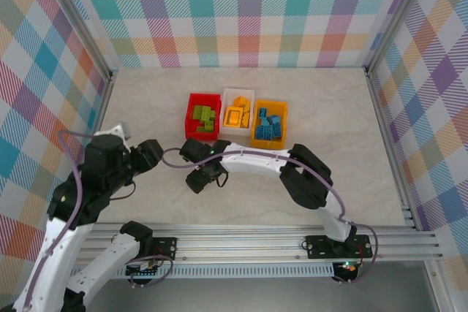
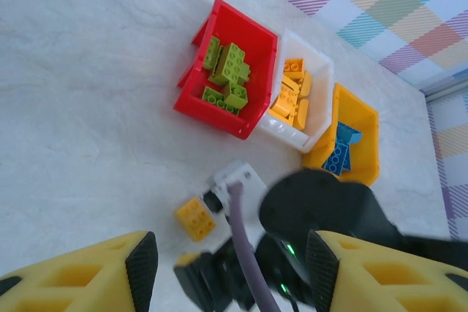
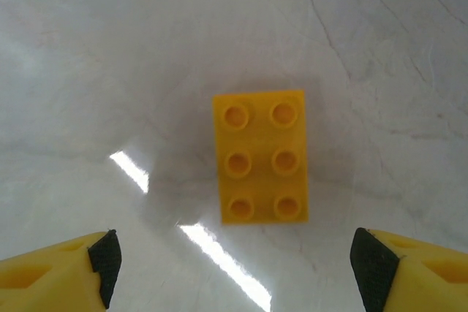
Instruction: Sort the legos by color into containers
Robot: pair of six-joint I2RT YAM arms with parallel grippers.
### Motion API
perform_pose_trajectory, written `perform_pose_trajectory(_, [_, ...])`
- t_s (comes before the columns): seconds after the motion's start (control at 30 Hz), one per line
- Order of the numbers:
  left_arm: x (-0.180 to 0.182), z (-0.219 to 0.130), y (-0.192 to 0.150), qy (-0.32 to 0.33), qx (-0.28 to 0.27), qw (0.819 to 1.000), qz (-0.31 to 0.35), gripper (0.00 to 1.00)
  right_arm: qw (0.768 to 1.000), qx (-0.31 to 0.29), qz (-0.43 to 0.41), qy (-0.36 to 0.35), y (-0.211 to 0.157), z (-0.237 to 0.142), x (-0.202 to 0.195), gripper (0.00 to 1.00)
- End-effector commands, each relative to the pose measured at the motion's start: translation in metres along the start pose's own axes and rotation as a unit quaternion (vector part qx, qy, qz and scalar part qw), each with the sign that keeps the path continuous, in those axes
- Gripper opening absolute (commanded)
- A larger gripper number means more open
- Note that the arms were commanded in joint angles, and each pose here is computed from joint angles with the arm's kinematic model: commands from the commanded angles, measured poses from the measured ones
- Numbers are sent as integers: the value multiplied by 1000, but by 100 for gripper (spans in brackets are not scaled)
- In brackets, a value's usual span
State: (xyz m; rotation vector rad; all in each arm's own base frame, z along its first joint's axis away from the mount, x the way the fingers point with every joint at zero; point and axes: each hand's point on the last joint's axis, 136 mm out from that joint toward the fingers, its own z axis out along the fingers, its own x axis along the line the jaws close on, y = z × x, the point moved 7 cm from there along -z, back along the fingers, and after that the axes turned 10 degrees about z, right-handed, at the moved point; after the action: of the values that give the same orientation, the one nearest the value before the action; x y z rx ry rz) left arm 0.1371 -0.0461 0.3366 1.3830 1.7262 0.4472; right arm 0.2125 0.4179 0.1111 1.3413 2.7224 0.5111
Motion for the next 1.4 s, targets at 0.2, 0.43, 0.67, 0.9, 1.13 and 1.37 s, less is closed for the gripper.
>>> perform_pose_trajectory(0.2, [5,-9,-10,-3,15,1000,-16,58,997,22,-28,-69,12,28,-5,50])
perform_pose_trajectory(0.43, [-8,1,-11,-52,29,998,-15,58,997,-34,-10,-63,22,-13,-6,26])
perform_pose_trajectory(0.67, [-52,29,5,-148,99,984,-20,58,987,-99,123,-32,41,-99,-83,24])
perform_pose_trajectory(0.9, [-90,89,17,-119,113,985,48,58,964,-81,252,2,75,-90,-158,24])
perform_pose_trajectory(1.13, [-128,131,18,-68,74,988,120,58,943,-76,324,27,119,-64,-210,26])
perform_pose_trajectory(1.37, [-133,152,11,-45,46,991,116,59,936,-62,343,45,150,-34,-230,41])
